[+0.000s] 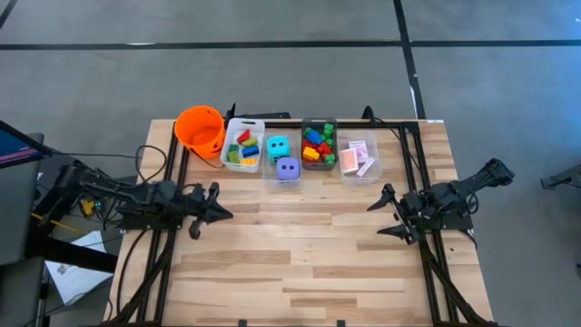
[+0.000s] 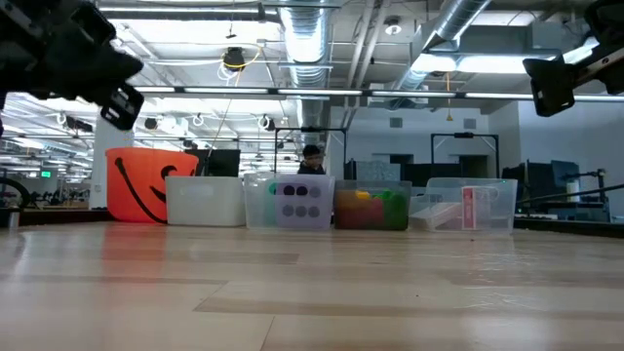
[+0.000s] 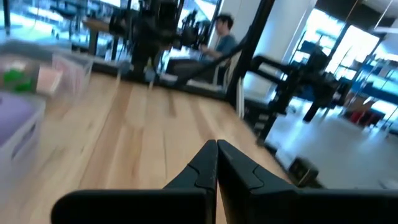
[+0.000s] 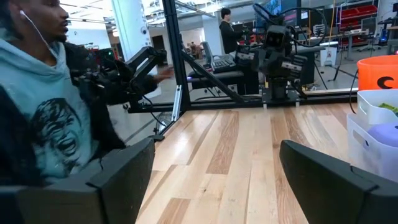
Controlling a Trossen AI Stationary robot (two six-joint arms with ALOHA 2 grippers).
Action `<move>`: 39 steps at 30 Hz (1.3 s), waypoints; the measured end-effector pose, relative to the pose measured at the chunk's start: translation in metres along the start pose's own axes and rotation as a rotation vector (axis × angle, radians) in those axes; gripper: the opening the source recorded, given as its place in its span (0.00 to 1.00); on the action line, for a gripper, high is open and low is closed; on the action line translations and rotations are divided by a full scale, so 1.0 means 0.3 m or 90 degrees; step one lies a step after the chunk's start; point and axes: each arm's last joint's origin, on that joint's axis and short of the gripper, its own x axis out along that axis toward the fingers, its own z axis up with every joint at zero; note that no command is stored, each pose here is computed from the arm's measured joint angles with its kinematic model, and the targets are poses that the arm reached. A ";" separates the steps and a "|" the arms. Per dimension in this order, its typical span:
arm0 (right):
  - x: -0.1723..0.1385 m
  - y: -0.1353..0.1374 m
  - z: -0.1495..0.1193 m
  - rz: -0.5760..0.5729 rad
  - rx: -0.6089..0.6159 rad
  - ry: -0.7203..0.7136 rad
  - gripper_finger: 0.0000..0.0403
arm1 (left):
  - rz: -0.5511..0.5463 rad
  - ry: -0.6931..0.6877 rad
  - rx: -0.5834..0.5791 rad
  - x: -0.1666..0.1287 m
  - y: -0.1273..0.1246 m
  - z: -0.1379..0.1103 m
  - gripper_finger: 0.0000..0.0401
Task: Pick & Place Toys
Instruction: Return to Home Position
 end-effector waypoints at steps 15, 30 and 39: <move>0.000 0.000 0.000 0.000 0.000 0.000 0.85 | -0.028 -0.090 0.002 -0.004 -0.014 0.045 0.00; 0.000 0.000 -0.001 0.000 0.000 0.001 0.85 | -0.028 -0.090 0.002 -0.004 -0.014 0.045 0.00; 0.000 0.000 -0.001 0.000 0.000 0.001 0.85 | -0.028 -0.090 0.002 -0.004 -0.014 0.045 0.00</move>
